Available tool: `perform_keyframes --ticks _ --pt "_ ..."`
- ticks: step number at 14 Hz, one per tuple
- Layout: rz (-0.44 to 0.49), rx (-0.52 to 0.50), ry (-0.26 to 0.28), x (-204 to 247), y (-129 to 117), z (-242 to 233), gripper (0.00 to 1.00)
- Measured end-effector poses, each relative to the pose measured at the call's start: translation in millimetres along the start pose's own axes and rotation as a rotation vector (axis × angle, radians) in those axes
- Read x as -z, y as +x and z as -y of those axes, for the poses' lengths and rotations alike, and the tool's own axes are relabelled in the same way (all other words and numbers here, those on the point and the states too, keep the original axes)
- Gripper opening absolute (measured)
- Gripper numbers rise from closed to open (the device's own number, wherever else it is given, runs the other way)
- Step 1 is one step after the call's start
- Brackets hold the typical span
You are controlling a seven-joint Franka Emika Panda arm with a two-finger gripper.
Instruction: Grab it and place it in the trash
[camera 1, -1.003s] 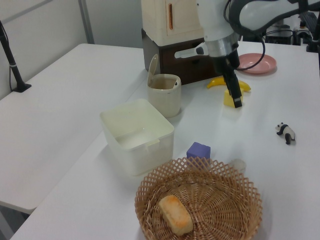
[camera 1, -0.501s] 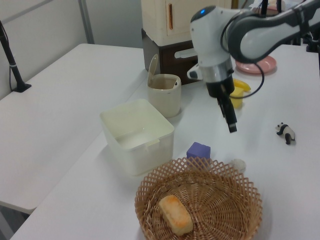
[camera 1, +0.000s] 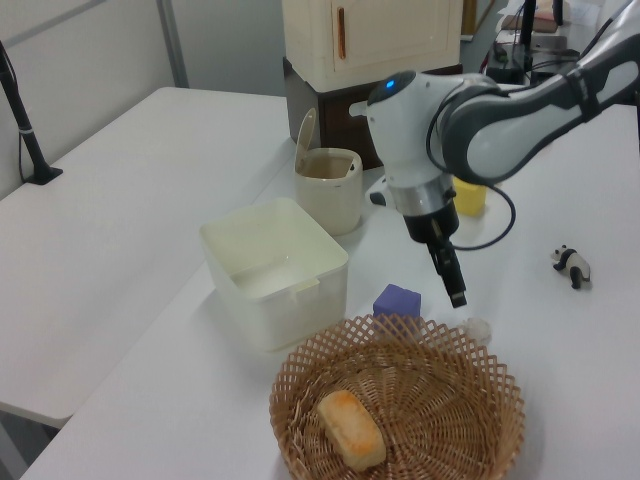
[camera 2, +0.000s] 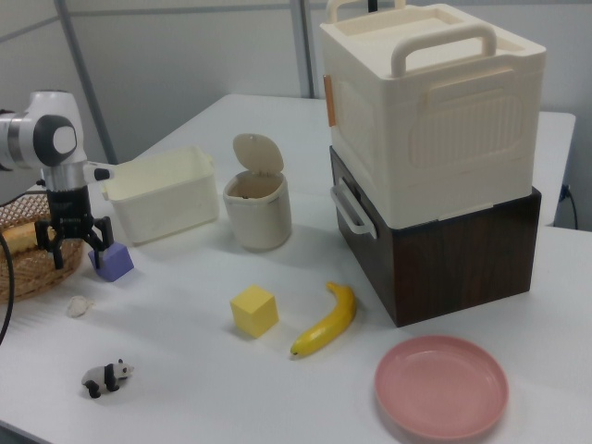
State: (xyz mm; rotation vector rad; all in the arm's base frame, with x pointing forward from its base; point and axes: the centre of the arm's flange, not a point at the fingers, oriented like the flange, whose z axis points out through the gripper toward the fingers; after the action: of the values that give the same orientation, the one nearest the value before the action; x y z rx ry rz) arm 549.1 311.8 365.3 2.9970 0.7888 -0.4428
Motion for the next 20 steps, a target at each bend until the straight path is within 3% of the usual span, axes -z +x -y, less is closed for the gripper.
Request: perform_keyframes --ticks 5,7,14,16,17,20 --pt "0.035 0.012 -0.01 -37.6 13.0 8.0 0.84" --pt "0.061 0.027 -0.011 -52.8 16.2 7.2 0.78" --pt "0.111 0.099 -0.017 -77.9 11.4 20.4 0.7" --pt "0.11 0.117 -0.017 -77.1 11.1 20.2 0.59" --pt "0.11 0.131 -0.016 -77.0 11.0 20.2 0.59" --pt "0.109 0.165 -0.014 -76.2 10.8 19.5 0.31"
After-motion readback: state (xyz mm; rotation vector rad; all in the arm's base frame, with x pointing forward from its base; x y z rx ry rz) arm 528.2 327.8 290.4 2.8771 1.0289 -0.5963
